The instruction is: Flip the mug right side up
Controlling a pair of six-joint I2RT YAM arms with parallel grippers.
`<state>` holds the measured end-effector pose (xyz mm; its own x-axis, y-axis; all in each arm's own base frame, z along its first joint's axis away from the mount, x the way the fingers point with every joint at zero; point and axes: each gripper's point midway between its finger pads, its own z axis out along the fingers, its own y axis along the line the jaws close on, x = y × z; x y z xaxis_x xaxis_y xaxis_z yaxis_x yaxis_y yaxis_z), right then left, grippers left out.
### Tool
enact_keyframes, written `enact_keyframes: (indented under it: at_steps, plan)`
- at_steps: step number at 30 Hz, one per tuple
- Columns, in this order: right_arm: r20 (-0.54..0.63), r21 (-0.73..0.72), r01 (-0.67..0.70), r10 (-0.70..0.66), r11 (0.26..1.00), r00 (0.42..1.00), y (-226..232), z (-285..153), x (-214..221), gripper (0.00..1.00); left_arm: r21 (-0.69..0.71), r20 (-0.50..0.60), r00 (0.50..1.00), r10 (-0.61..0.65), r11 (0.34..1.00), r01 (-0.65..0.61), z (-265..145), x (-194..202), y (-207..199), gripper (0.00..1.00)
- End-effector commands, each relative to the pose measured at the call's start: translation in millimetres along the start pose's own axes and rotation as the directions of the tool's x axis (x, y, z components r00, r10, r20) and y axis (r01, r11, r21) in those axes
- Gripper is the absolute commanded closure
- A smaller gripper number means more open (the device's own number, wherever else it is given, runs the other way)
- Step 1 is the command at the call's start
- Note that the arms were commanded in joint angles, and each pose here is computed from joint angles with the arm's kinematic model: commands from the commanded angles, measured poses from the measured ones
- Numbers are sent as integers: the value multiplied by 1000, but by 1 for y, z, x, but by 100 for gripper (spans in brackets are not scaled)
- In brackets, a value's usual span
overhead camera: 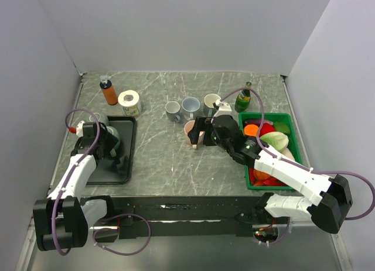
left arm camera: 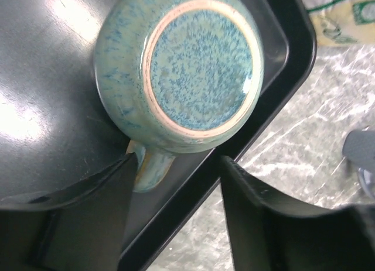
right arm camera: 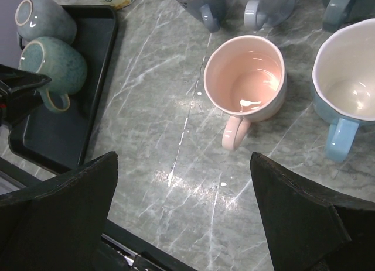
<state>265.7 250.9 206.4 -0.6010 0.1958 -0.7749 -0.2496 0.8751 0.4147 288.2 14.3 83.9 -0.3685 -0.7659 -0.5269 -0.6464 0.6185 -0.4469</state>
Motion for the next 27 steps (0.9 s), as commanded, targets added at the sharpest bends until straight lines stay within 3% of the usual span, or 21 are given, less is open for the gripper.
enact_keyframes:
  at_steps: [1, 10, 18, 27]
  plan:
    - [56, -30, -26, 28, 999, 998, 9, -3, -19, 0, -6, -14, 999, 30, 1000, -30, 4, 5, 0, 39]
    - [50, -36, -27, 29, 999, 998, 11, -2, -18, 0, -48, -72, 994, 78, 996, -81, 15, 20, 0, 50]
    - [54, -34, -30, 32, 999, 998, 9, -2, -20, 0, -103, -59, 993, 102, 989, -108, 14, 18, -2, 62]
    - [54, -35, -36, 37, 999, 998, 7, -1, -21, 0, -160, -39, 988, 149, 975, -153, 10, 9, -2, 51]
